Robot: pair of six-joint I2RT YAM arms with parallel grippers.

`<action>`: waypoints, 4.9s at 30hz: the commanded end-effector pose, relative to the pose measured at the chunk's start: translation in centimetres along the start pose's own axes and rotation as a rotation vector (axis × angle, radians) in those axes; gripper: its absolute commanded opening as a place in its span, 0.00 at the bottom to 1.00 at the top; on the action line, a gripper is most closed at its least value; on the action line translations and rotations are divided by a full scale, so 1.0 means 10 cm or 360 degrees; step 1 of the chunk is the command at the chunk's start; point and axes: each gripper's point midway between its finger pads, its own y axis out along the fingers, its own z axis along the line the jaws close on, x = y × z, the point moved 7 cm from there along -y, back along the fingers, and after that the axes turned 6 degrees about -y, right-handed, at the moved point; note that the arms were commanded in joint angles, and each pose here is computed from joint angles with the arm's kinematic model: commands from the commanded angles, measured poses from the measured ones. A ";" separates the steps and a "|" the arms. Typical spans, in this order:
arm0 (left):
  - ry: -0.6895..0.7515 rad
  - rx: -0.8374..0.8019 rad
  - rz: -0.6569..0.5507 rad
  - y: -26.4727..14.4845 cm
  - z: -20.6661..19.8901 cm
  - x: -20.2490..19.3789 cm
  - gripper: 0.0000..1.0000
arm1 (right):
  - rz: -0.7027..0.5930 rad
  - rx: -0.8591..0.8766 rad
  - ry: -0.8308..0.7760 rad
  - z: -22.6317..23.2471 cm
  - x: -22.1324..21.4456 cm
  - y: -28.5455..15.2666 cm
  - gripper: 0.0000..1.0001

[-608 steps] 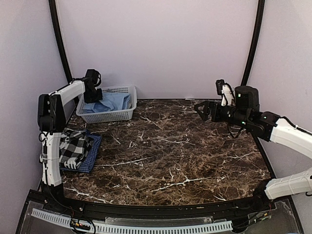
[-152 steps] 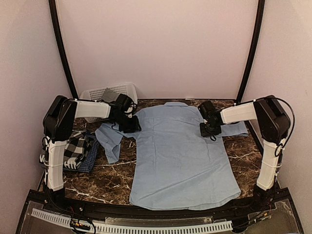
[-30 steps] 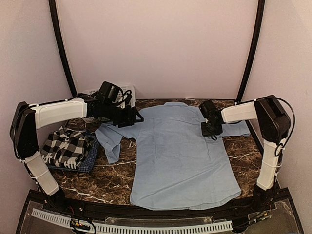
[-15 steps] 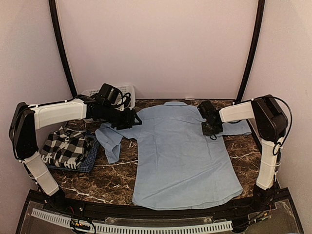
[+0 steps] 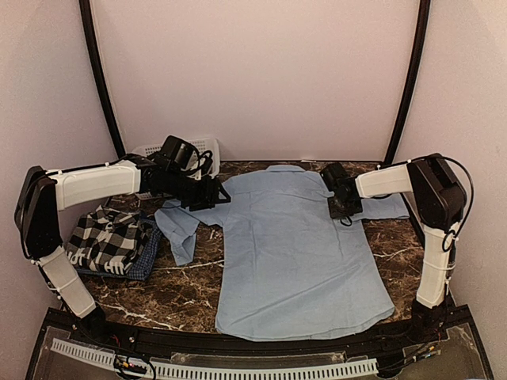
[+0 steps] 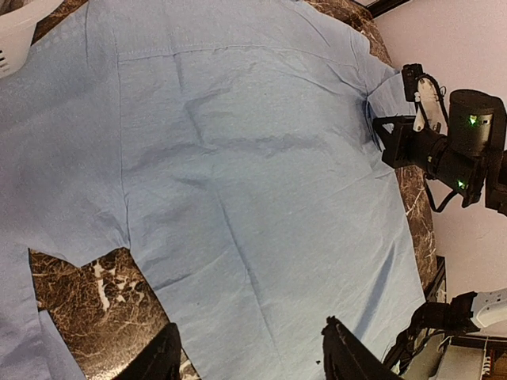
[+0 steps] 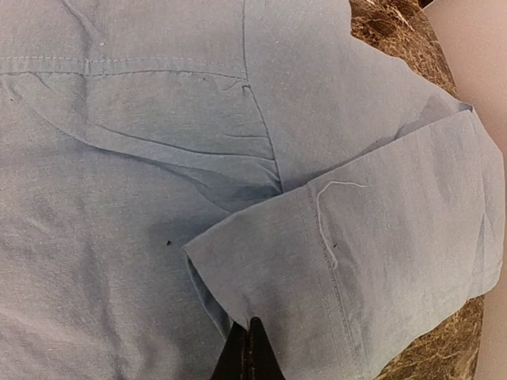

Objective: Fold and stack the long sleeve shirts
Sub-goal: Pick up the flattened shirt from the center of the board, then fold the flattened shirt at the center of the board.

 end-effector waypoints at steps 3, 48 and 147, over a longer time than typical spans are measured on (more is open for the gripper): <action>-0.0002 -0.0018 -0.0002 -0.13 -0.06 -0.03 0.59 | -0.0095 0.0014 0.0073 -0.10 0.19 -0.22 0.00; -0.0072 -0.0158 0.0116 0.06 -0.09 -0.15 0.59 | 0.0043 0.0460 0.0399 -0.20 -0.12 0.29 0.62; -0.0591 -0.0569 0.0004 0.83 -0.27 -0.23 0.67 | -0.0157 0.2170 0.0221 1.51 -0.09 -1.63 0.00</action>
